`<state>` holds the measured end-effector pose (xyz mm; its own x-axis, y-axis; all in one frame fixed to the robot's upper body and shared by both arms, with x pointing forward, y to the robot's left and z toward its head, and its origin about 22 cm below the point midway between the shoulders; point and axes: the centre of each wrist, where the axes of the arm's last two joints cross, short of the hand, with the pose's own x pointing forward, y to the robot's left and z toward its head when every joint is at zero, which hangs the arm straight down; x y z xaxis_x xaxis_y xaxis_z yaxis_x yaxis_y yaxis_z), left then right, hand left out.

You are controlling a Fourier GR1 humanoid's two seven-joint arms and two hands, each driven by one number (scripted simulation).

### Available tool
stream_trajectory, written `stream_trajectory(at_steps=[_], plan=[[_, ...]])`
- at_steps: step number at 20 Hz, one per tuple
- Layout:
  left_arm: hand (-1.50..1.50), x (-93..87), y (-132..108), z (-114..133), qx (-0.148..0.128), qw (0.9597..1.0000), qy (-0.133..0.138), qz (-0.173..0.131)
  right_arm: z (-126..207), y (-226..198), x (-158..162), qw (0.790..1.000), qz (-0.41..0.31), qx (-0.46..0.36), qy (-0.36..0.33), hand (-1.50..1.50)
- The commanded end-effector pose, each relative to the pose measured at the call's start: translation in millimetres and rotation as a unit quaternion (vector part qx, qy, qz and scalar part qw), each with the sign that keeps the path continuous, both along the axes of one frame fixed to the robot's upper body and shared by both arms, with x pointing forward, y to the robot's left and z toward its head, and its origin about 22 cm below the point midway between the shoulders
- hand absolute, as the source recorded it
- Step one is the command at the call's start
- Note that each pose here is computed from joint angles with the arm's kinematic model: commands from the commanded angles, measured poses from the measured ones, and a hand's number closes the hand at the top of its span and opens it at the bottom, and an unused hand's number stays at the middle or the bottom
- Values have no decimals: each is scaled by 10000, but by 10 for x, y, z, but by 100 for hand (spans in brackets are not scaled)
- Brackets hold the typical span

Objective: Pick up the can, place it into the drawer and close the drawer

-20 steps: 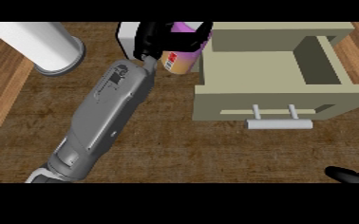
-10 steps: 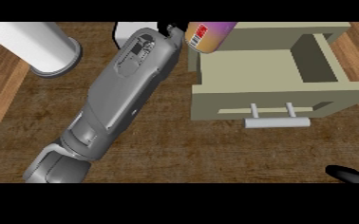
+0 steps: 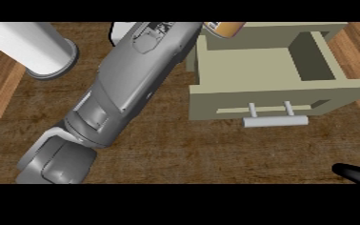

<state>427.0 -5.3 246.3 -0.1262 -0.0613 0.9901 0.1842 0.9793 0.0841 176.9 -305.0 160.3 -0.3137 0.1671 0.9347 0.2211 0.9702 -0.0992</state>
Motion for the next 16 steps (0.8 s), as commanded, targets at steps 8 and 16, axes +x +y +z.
stream_trajectory(at_steps=[8,16], plan=[[150,16,-177,80,378,9986,-137,339,44,54,-62,10000,68,-15,39,-150],[-150,74,-152,22,356,9927,-197,1139,98,146,30,9993,339,-130,53,-150]])
